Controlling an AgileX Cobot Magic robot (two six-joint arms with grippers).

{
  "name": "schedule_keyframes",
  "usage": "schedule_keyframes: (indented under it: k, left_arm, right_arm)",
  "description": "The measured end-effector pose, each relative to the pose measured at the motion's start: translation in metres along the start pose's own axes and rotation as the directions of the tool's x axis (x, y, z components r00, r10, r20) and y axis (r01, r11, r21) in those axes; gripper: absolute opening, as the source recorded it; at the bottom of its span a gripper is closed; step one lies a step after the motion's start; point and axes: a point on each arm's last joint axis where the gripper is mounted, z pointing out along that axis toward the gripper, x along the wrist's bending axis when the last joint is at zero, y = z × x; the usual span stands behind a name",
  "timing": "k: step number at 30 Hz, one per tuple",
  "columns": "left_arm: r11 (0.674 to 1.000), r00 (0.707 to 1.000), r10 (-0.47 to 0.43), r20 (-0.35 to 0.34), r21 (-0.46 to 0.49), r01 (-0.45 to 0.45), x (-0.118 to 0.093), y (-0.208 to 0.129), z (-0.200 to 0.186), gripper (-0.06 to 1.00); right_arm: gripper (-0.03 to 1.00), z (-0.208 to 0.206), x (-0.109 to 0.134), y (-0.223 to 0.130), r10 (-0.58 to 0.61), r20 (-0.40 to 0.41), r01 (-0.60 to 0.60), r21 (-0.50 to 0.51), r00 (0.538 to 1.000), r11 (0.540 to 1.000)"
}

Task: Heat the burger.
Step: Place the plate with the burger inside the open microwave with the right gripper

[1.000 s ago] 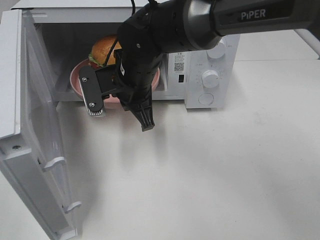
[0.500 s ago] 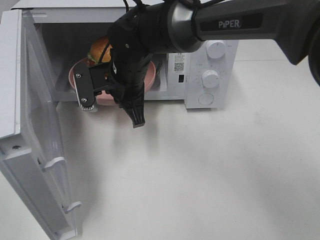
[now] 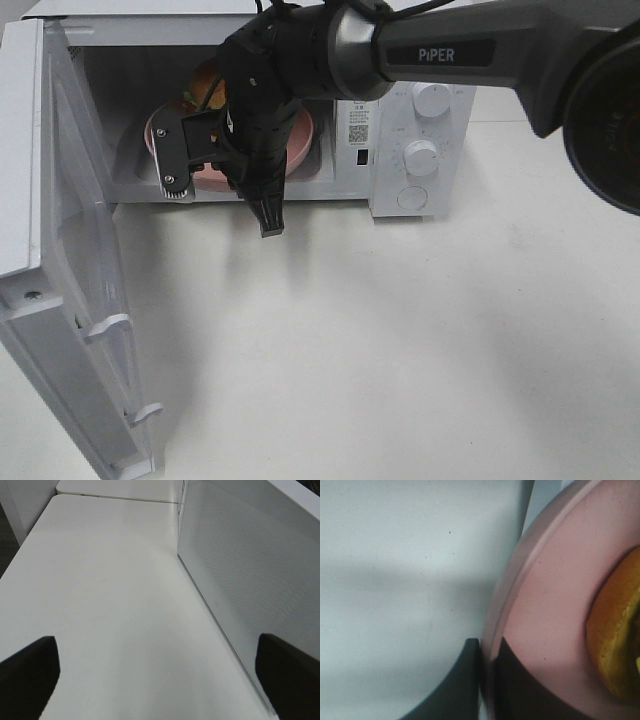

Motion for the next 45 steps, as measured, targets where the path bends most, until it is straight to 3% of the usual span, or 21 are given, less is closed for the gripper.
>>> schedule_keyframes:
  k: [18,45]
  left_arm:
    - [1.0,1.0,0.0,0.0,0.0,0.0,0.0,0.0,0.0,0.99]
    - [1.0,1.0,0.0,0.0,0.0,0.0,0.0,0.0,0.0,0.99]
  right_arm:
    - [0.05,0.016,-0.02,-0.003,0.032,0.045,-0.032,-0.004,0.998,0.999]
    - [0.07,0.037,-0.025,0.003,0.06,0.099,-0.057,-0.036,0.993,0.998]
